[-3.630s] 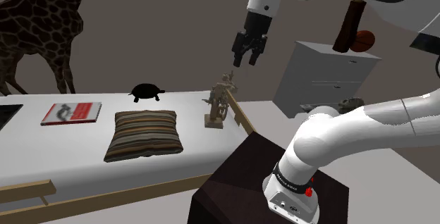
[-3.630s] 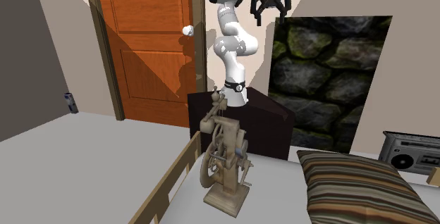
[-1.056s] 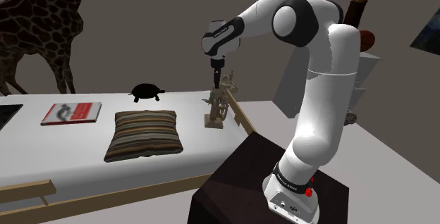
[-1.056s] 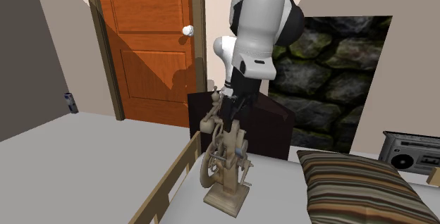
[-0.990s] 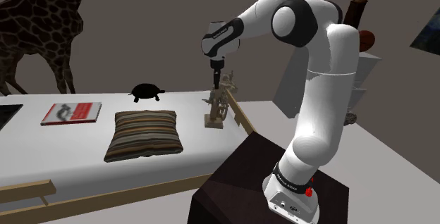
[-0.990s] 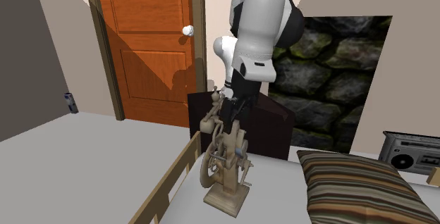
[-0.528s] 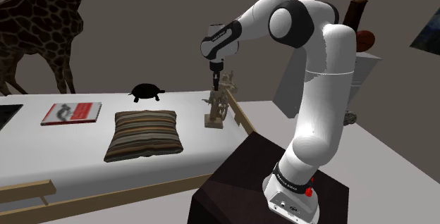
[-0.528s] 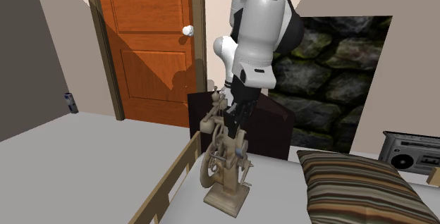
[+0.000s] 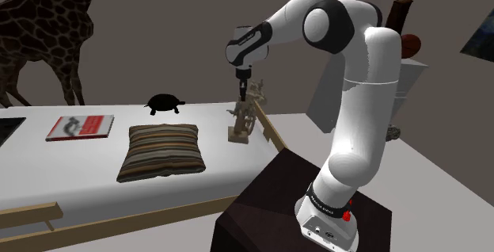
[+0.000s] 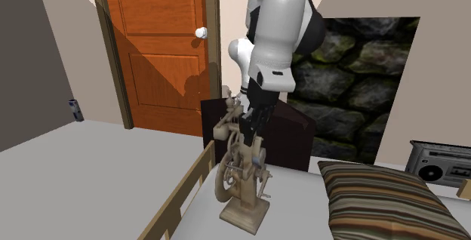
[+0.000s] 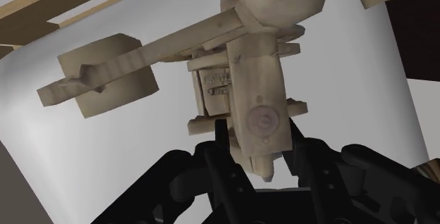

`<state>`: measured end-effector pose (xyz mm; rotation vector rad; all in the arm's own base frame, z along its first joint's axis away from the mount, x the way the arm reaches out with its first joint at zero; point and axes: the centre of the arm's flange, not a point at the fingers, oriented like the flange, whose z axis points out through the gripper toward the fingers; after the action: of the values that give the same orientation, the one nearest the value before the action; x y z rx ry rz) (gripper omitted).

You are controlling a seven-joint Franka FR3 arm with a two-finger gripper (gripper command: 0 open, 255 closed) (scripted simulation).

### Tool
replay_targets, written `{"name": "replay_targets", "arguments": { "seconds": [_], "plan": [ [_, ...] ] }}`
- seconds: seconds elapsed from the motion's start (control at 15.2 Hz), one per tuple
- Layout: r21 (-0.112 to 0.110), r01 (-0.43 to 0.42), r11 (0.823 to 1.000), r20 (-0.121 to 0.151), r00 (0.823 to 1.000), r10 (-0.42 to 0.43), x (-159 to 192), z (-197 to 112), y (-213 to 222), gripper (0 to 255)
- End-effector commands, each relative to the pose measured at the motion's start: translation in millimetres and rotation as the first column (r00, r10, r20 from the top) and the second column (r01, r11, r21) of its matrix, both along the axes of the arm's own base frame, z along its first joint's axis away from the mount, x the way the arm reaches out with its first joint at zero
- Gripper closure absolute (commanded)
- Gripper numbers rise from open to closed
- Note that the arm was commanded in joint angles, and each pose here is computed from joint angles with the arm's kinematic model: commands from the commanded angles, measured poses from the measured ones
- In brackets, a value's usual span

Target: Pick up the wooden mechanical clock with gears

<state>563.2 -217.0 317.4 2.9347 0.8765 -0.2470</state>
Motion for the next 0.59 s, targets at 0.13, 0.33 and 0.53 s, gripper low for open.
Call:
{"name": "replay_targets", "arguments": {
  "seconds": [0.13,0.33,0.53],
  "plan": [
    [-0.001,0.000,1.000,0.002,1.000,0.000,0,20,0,255],
    [-0.001,0.000,1.000,0.002,1.000,0.000,0,36,0,255],
    [-0.001,0.000,1.000,0.002,1.000,0.000,0,52,0,255]
  ]
}}
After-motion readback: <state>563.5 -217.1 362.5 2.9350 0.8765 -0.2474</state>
